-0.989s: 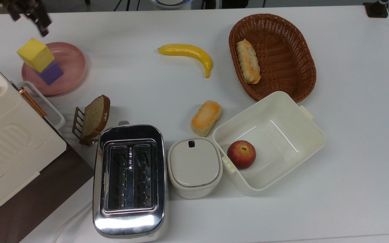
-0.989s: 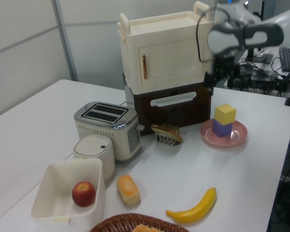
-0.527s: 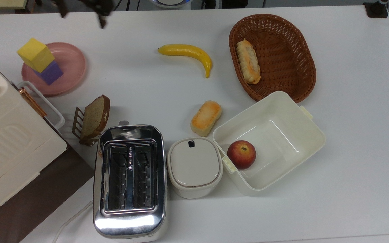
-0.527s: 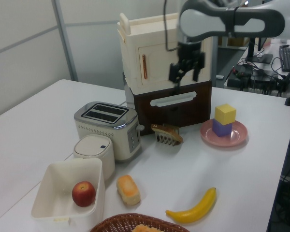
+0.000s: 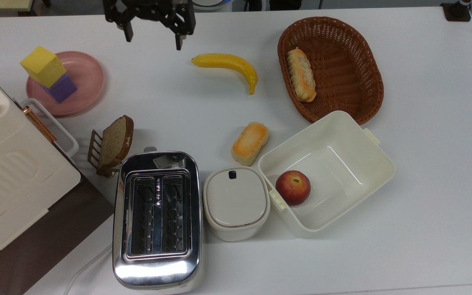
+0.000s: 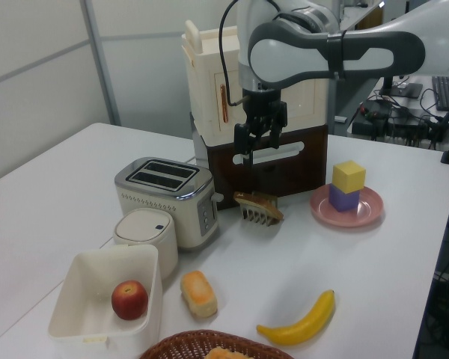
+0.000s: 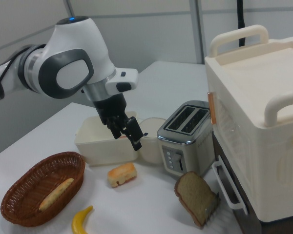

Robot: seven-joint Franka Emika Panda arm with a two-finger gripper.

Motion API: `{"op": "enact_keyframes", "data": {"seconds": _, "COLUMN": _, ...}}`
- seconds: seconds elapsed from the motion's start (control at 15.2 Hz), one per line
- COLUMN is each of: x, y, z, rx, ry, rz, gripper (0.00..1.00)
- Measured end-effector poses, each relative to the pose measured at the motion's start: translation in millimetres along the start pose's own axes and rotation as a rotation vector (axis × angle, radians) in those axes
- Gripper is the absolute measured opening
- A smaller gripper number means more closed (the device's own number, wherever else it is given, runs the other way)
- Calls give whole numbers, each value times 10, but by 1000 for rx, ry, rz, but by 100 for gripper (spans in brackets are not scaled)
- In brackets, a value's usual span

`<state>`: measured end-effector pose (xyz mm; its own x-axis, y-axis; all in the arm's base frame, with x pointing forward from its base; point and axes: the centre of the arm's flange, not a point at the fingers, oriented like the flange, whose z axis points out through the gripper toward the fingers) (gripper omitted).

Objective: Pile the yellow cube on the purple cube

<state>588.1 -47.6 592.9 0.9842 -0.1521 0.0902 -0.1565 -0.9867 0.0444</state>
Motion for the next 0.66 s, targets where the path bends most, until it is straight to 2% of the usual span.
{"op": "enact_keyframes", "data": {"seconds": 0.2, "x": 14, "y": 83, "z": -86, "rx": -2, "ry": 15, "rz": 14, "gripper": 100}}
{"op": "enact_keyframes", "data": {"seconds": 0.66, "x": -26, "y": 114, "z": -72, "rx": -5, "ry": -20, "rz": 15, "gripper": 100}}
